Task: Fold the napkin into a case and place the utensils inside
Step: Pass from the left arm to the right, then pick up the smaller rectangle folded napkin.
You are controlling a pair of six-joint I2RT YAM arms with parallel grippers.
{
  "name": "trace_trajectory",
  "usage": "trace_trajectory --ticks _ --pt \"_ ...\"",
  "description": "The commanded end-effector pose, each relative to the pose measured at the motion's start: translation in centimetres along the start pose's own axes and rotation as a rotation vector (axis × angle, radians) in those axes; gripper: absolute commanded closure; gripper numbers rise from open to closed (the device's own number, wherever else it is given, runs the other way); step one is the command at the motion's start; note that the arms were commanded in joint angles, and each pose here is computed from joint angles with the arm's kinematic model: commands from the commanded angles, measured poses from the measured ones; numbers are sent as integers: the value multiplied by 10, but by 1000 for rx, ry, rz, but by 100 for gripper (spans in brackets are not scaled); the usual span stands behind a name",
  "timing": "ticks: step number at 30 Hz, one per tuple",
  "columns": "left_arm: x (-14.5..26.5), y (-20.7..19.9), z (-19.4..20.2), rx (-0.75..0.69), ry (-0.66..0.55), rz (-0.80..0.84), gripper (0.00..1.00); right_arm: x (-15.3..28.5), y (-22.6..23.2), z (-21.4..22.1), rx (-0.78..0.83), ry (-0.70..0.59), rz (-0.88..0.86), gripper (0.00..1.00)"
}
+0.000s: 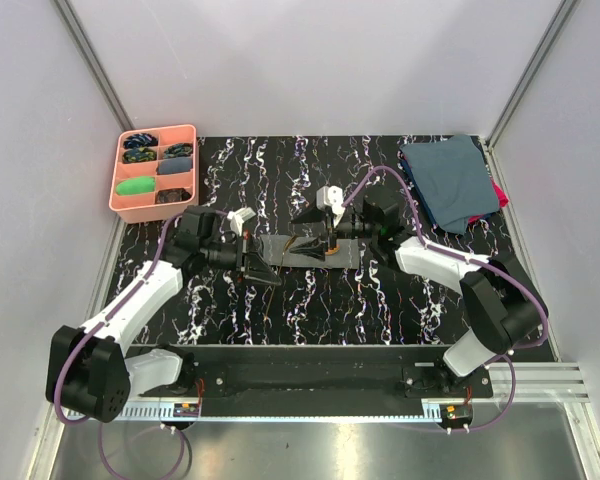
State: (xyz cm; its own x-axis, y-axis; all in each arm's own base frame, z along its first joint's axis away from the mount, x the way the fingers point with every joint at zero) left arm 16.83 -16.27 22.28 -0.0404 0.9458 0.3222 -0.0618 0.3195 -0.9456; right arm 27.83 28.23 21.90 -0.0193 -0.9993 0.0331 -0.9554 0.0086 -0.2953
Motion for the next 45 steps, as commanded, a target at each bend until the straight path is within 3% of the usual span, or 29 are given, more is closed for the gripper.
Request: trace_trajectory --ticks 1,5,10,12,13,14,16,17,19,20,22,23,26,29,32,34,38,45 --pt "4 -12 6 -37 32 74 100 -2 -3 -17 89 -53 -39 24" --pt "5 -16 7 -47 33 82 100 -4 0 -10 46 -26 -91 42" --pt "6 -20 9 -57 33 89 100 -5 -1 -10 27 -21 -96 48" --pt "6 -21 9 -59 39 92 100 -6 -1 -12 16 -25 -102 57" --pt "6 -21 9 -58 40 92 100 -6 -3 -14 14 -26 -100 64" --pt "6 -22 9 -61 41 93 100 -6 -2 -14 4 -24 -104 79" --pt "5 -23 8 -65 47 96 100 -6 -2 -15 -21 -20 -103 100" --pt "5 -25 6 -79 38 94 100 -6 -1 -16 -38 -19 -107 100" --pt "7 -26 5 -66 25 67 72 -3 2 -20 -54 -14 -98 100" --pt "10 -34 -4 -152 -31 27 46 -1 2 -19 -86 11 -64 100" --pt "22 -38 -15 -170 -126 -92 33 8 2 -22 -129 55 -3 100" --pt "30 -48 -31 -243 -253 -173 30 14 2 -15 -188 118 53 100" --pt "51 -61 -63 -258 -540 -317 30 35 2 -8 -307 227 157 100" --pt "61 -66 -84 -232 -724 -365 32 63 5 5 -430 367 278 100" --pt "61 -61 -101 -216 -812 -384 38 106 -1 18 -586 492 484 100" --pt "55 -54 -114 -206 -827 -384 42 126 -4 21 -659 552 615 100" --pt "29 -30 -128 -142 -725 -341 57 164 5 35 -856 728 821 100" --pt "-37 18 -137 -137 -538 -435 73 206 8 54 -945 862 971 100"
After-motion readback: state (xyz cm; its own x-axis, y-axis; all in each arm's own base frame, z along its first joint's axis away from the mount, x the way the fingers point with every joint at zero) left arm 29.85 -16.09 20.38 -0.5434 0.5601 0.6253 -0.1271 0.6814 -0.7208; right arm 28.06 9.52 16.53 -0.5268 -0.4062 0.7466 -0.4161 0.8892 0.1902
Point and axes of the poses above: each gripper's point midway between its finger pads, its own x axis back along the fingers, its own y axis along the line the jaws close on, z = x × y, the point moved 7 cm from there along x, back along the fingers, and after that the axes turned 10 degrees about x, right-handed, at the moved point
